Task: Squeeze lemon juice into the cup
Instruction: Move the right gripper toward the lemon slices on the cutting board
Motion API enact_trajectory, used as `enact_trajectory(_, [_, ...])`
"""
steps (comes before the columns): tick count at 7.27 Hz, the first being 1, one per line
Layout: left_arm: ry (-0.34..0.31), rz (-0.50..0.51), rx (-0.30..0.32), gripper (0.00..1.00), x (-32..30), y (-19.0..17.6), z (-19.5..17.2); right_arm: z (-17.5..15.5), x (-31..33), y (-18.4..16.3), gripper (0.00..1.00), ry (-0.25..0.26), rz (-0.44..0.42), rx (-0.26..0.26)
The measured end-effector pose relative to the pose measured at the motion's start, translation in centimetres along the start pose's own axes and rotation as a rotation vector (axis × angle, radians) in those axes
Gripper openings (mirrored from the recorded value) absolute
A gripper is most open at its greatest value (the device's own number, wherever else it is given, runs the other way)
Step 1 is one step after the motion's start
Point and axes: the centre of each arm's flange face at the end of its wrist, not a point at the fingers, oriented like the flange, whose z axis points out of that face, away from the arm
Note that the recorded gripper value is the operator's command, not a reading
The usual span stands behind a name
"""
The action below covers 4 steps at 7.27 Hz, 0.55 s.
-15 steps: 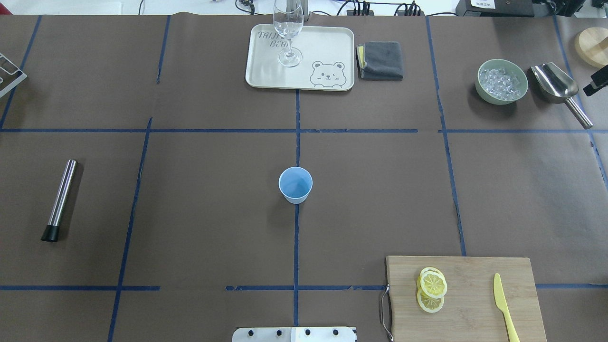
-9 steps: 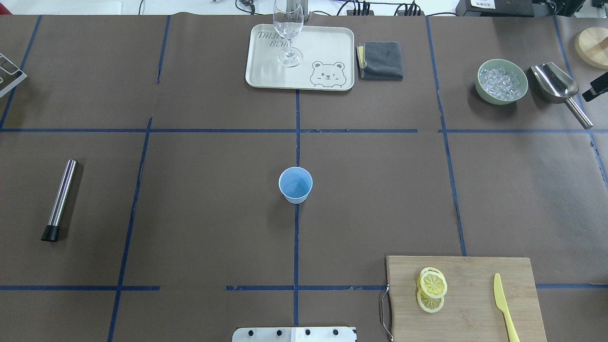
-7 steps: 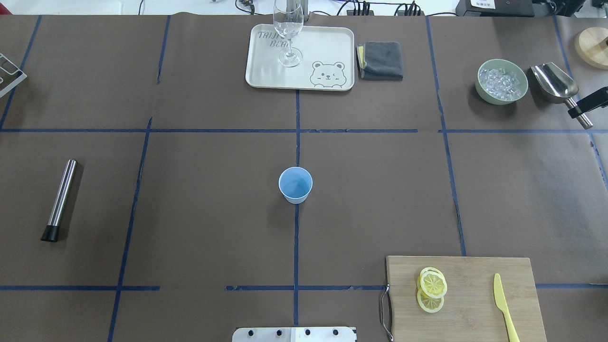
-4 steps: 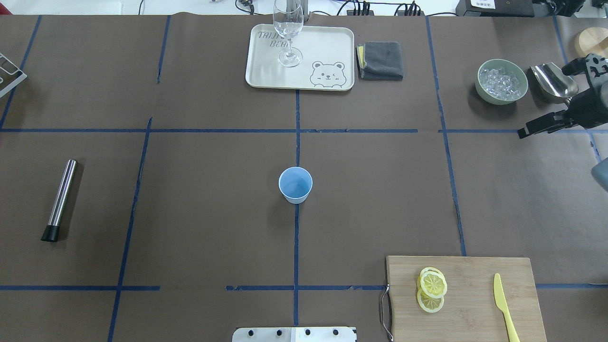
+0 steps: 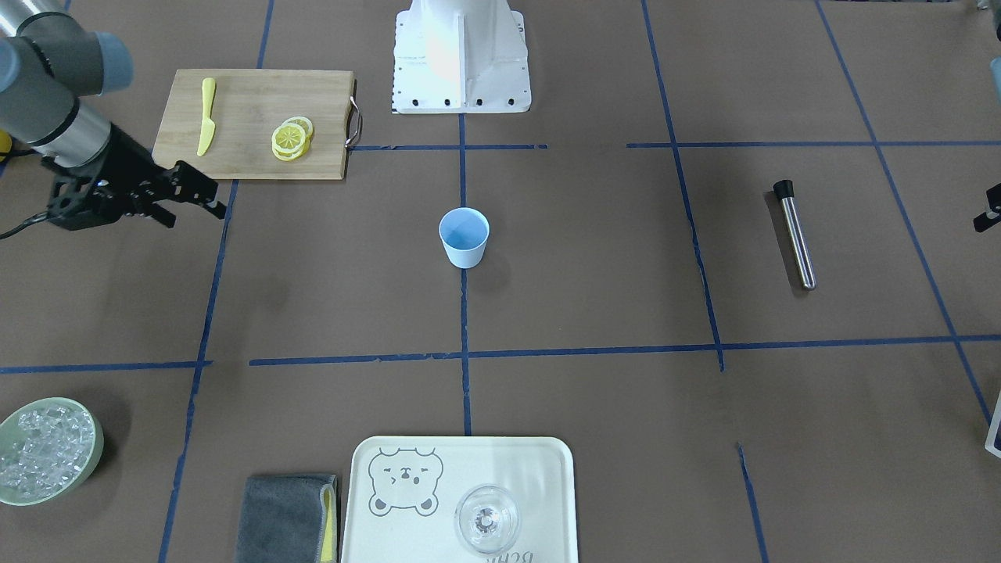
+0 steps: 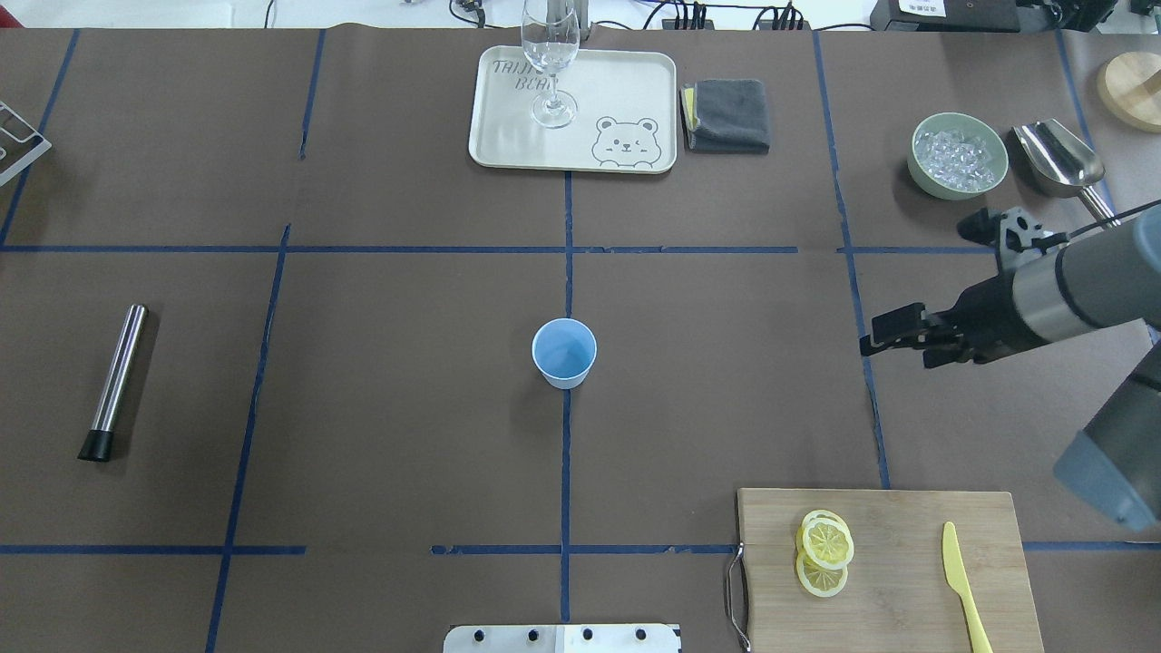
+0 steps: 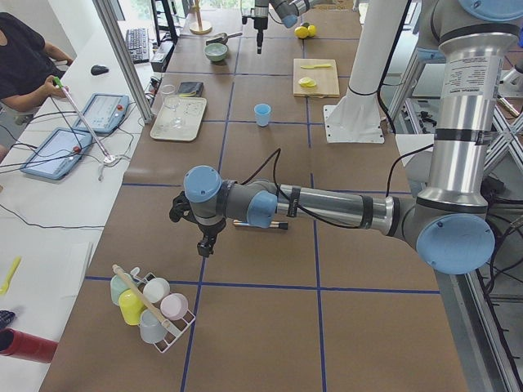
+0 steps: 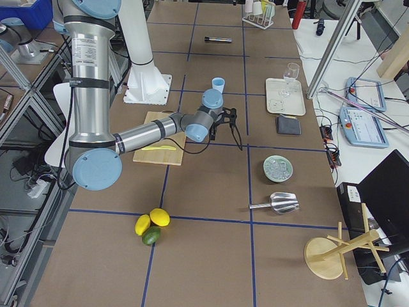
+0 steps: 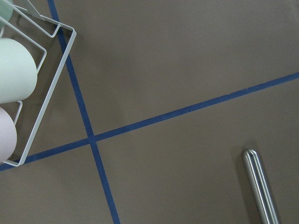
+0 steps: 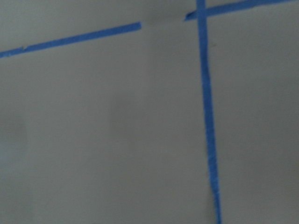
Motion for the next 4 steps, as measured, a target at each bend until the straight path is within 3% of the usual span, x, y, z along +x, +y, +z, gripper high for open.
enact_trajectory(2, [0.000, 0.012, 0.010, 1.00, 0.1, 0.0, -0.1, 2.0, -5.5, 7.2, 1.00, 0.055, 0.111, -0.030])
enact_trajectory(4, [0.000, 0.015, 0.012, 1.00, 0.2, 0.0, -0.1, 2.9, -6.3, 12.6, 1.00, 0.152, 0.120, -0.045])
